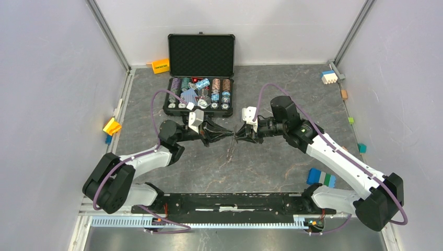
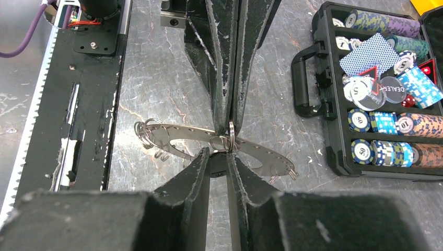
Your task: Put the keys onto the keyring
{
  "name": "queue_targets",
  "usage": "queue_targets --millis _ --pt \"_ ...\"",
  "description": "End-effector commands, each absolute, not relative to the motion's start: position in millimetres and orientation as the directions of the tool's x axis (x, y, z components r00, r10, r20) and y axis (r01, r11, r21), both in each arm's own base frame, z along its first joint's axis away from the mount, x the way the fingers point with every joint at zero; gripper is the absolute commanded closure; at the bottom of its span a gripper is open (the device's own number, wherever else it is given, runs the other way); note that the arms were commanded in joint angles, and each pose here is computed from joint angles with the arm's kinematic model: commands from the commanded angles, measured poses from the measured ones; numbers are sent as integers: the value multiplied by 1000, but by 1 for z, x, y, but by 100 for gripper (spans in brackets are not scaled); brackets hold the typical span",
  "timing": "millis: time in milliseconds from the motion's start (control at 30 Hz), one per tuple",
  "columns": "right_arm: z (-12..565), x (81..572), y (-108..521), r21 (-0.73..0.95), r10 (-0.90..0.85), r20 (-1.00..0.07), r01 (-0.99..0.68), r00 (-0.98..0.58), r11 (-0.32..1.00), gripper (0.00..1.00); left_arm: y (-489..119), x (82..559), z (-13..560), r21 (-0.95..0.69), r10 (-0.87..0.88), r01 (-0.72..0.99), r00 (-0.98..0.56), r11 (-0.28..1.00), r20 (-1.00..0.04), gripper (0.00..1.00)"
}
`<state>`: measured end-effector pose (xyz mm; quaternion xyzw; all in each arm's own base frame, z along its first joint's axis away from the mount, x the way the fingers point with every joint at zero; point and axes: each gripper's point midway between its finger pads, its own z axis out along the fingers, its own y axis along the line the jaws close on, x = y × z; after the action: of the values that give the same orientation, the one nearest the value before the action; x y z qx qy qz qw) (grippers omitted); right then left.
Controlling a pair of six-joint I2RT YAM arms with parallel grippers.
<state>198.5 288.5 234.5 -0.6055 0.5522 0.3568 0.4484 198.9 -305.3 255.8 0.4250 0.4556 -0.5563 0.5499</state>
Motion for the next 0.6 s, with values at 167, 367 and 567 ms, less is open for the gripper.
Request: queue_targets --millis 167,367,567 --pt "265 207 295 -206 -295 -937 -978 188 29 75 -306 193 260 24 -236 1000 22 -4 -972 98" --pt "268 206 296 -205 -288 -939 -978 189 25 74 -306 192 258 33 -229 999 30 -8 -973 98" --pt "266 210 296 -201 -297 -938 -979 181 36 74 -306 190 256 41 -223 999 36 -18 -974 98"
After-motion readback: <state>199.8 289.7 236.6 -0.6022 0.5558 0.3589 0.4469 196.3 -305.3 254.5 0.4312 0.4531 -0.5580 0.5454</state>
